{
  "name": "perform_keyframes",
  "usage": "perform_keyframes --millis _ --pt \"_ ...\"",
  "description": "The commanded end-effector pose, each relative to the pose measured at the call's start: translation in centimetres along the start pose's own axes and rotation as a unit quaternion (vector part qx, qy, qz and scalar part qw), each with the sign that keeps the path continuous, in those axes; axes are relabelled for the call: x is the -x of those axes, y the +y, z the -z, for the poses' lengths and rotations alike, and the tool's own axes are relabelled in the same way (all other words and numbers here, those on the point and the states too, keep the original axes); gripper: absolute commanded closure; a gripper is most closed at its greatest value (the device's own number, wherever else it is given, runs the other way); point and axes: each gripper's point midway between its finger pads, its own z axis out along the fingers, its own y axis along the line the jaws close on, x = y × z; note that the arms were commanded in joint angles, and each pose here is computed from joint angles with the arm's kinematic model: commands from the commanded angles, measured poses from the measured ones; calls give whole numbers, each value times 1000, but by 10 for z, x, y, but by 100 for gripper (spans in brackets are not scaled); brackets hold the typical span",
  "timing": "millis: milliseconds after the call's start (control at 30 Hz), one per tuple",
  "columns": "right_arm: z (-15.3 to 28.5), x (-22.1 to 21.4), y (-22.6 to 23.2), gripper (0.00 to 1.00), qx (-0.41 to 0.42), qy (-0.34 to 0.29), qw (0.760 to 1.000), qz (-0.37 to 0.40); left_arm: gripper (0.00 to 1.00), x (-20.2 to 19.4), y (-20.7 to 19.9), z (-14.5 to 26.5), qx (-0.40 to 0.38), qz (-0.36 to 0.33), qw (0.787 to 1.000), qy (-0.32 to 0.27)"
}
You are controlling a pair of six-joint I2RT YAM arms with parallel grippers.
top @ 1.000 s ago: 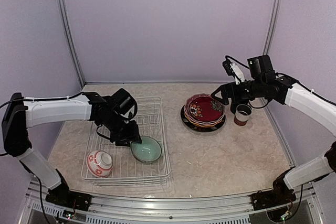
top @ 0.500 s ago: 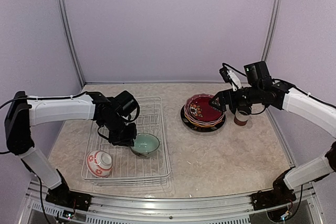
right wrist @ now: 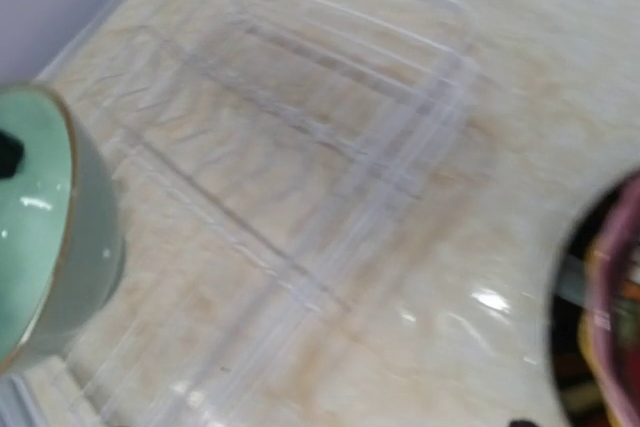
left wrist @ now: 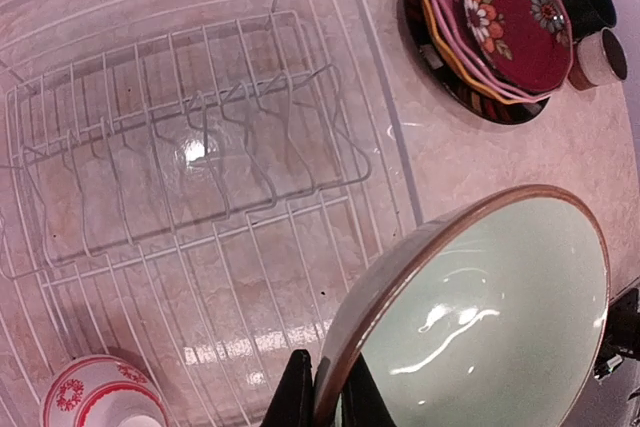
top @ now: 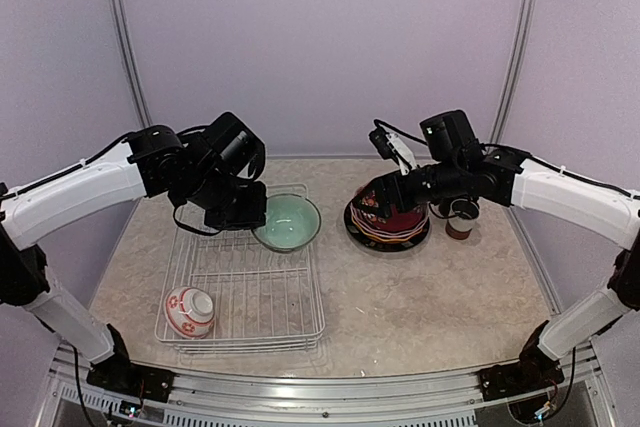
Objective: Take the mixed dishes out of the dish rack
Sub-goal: Grab the bowl from the dish rack, then pass from the left arm to the right
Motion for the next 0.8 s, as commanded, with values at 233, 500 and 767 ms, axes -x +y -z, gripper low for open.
perform_keyframes --millis 233,500,767 --pt "-15 20 40 26 29 -15 999 -28 100 29 -33 16 28 -41 997 -64" --pt "-32 14 31 30 3 -5 999 -38 100 26 -60 4 19 -61 996 -65" --pt "-43 0 15 44 -46 9 998 -37 100 28 -90 6 -8 -71 994 -77"
